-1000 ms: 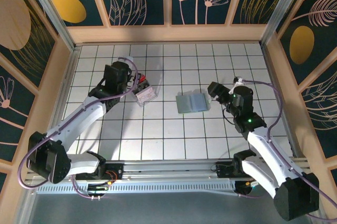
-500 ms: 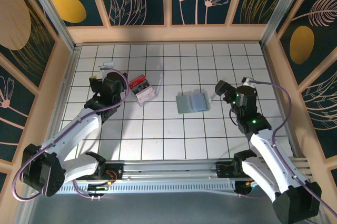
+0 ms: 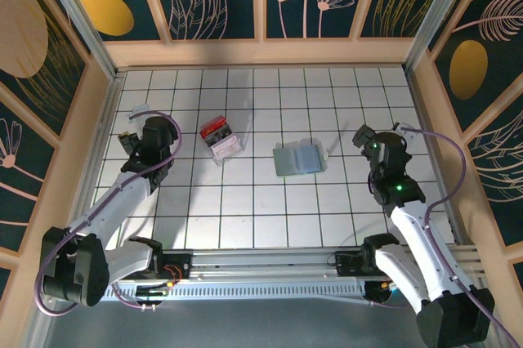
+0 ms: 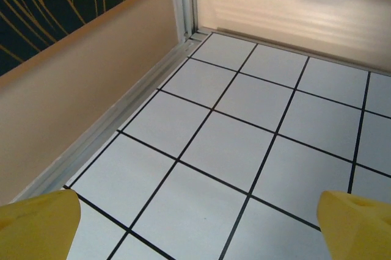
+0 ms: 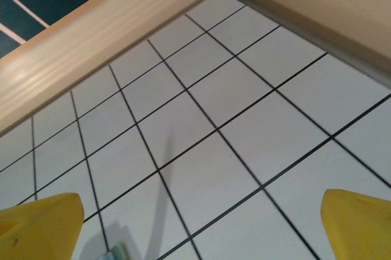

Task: Take the credit cards out of the card holder

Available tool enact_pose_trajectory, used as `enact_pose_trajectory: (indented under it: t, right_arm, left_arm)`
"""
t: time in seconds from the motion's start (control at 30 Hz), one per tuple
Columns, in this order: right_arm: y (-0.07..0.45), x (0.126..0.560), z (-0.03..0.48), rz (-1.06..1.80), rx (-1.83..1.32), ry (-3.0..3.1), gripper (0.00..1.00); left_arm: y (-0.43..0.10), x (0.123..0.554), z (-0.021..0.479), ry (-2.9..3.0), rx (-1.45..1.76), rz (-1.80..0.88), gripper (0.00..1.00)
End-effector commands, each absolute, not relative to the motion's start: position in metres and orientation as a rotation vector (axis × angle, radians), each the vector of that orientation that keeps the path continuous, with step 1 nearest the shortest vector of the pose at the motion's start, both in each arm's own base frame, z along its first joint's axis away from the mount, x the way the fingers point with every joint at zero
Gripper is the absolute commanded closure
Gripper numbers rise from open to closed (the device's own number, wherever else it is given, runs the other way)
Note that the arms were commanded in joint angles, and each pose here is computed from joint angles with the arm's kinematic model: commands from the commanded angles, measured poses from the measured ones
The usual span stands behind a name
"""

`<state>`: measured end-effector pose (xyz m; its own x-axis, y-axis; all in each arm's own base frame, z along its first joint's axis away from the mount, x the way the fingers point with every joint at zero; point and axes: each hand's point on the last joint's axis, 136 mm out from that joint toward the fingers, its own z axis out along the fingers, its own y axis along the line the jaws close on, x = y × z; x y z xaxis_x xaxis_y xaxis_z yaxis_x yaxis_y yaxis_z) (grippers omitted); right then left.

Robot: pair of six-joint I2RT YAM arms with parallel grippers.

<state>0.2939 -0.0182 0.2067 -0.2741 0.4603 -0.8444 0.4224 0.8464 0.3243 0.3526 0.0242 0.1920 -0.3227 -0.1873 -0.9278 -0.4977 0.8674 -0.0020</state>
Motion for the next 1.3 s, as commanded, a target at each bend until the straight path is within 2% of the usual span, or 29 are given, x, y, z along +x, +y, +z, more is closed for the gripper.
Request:
enact_pose_trajectory:
  t: [0.0,0.13,0.3,0.63,1.27]
  right_arm:
    - [-0.037,0.297,0.213,-0.057,0.661,1.838,0.01]
    - [-0.047,0.299,0.201,-0.121,0.624,1.795,0.01]
    - [-0.054,0.304,0.195,-0.171,0.587,1.770,0.01]
    - [-0.058,0.311,0.184,-0.173,0.517,1.698,0.01]
    - [-0.057,0.313,0.181,-0.161,0.507,1.667,0.01]
  left_arm:
    - [0.025,0.357,0.187,1.856,-0.537,0.274,0.01]
    - [0.034,0.358,0.178,1.840,-0.567,0.233,0.01]
    - [0.051,0.354,0.170,1.843,-0.595,0.316,0.01]
    - [0.066,0.344,0.185,1.662,-0.571,0.331,0.01]
    - [0.038,0.360,0.163,1.588,-0.317,0.229,0.01]
